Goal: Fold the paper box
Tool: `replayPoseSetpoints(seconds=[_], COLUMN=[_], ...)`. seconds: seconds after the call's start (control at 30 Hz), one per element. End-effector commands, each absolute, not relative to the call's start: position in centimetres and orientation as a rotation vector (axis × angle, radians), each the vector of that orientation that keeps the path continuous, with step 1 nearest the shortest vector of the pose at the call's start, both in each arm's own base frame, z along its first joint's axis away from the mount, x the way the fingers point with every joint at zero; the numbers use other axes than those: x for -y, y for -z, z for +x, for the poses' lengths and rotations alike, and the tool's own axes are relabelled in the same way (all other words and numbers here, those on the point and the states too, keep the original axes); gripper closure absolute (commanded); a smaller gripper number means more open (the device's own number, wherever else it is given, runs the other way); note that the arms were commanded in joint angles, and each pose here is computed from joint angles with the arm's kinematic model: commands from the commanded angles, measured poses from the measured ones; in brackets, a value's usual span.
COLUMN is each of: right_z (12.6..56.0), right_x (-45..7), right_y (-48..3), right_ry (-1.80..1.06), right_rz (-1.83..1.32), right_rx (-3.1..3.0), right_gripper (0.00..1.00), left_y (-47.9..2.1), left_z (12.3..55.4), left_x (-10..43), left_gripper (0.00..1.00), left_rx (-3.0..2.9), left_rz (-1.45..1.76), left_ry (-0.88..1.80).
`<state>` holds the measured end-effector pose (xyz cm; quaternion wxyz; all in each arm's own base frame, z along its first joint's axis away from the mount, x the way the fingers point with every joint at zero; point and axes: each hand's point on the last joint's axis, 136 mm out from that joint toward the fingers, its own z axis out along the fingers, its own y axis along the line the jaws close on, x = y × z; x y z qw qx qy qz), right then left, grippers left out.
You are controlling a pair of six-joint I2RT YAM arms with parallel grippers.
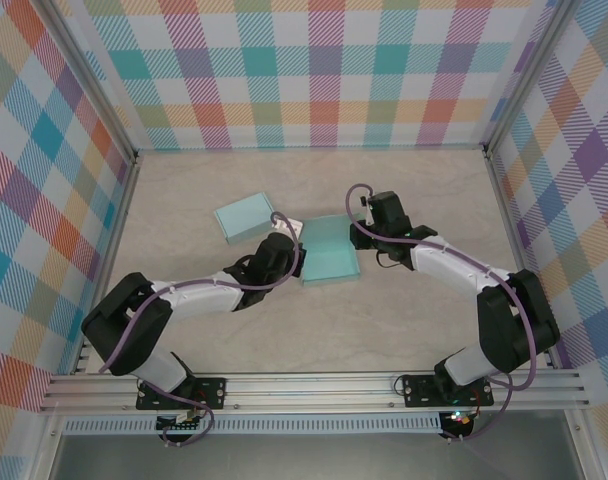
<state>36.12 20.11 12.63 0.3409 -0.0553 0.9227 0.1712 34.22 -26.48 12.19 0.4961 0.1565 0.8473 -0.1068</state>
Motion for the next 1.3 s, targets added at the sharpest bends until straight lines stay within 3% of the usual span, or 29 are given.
replayPoseSetpoints(seconds=[0.0,0.13,0.57,1.27], right_z=[35.6,35.1,33.4,28.1], right_x=[-22.5,-23.8,-23.8,-22.4], right_y=[-13.8,-13.6,-11.5,-8.4], right_ry=[-0.574,-0.592,-0.572,-0.525], right_rz=[-0.117,-0.125,-0.136,-0.171], right_rx=[-2.377,-2.369,-2.358,-2.330], right_gripper=[0.79,0.79,0.95,0.98], left_y=[-12.7,-12.4,-10.9,-6.6], left_z=[34.0,33.9,32.7,29.0], left_x=[28.9,30.2,30.4,30.5], left_gripper=[1.00,1.00,1.00,1.00], left_rx=[-2.055,-2.050,-2.059,-2.138], left_rz=[0.267,0.238,0.111,0.046], left_ry=[0.350,0.294,0.327,0.396])
